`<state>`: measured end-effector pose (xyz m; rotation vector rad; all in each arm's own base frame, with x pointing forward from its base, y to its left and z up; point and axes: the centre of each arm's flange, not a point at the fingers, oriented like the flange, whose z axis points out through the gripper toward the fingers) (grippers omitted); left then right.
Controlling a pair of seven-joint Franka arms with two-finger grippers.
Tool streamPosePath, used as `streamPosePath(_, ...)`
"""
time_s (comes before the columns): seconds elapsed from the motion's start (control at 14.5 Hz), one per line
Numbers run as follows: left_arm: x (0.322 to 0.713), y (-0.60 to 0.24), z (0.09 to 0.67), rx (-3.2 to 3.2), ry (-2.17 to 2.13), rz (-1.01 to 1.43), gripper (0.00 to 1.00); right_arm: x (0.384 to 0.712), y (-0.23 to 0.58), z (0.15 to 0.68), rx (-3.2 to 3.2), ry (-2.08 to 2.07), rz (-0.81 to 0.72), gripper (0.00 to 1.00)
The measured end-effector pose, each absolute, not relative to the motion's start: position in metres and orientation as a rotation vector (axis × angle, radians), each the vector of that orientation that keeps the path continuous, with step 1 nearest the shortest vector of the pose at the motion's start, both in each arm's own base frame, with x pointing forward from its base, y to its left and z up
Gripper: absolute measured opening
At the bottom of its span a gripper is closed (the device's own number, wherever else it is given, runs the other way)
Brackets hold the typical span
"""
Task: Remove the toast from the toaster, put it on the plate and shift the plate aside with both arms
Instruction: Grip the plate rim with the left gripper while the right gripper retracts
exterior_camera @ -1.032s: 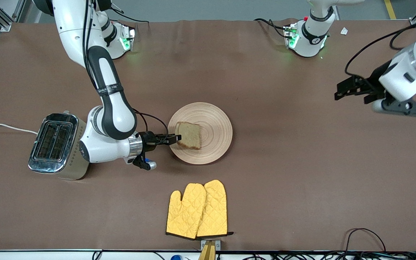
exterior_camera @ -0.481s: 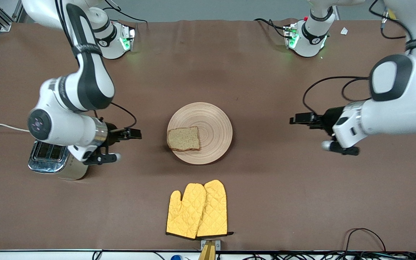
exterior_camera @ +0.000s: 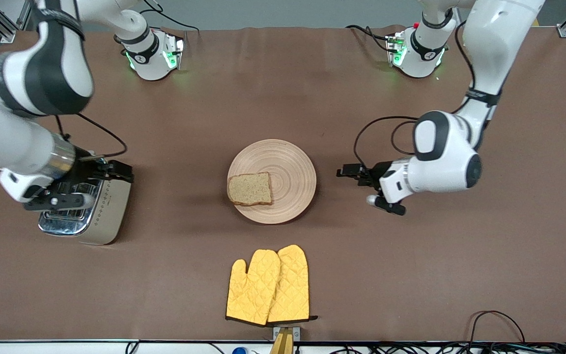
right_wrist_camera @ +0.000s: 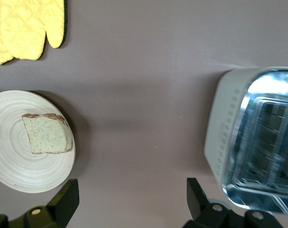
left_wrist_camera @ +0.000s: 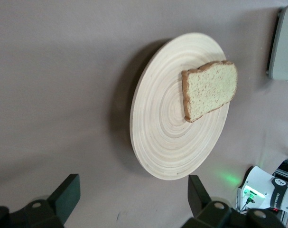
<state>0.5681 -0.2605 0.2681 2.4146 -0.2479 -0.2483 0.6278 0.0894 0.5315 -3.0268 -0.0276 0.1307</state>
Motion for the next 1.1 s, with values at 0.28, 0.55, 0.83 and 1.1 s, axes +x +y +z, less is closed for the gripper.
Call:
streamPosePath(0.28,0.554,-0.256,0.193,2.211,-0.242,-0.222,0.99,0.628,0.044,0.566,-3.038,0.072,0.061,1.0)
streamPosePath(0.55,0.543,-0.26,0.143,2.085,-0.166,-0.166,0.94,0.619,0.014,0.597,-3.061,0.121,-0.027,1.0)
streamPosePath(0.83,0.538,-0.276,0.135,2.08,-0.113,-0.143,0.75,0.603,-0.007,0.635,-3.07,0.134,-0.131,1.0)
streamPosePath(1.1,0.533,-0.291,0.135,2.07,-0.1,-0.145,0.64,0.598,-0.023,0.639,-3.072,0.16,-0.12,1.0)
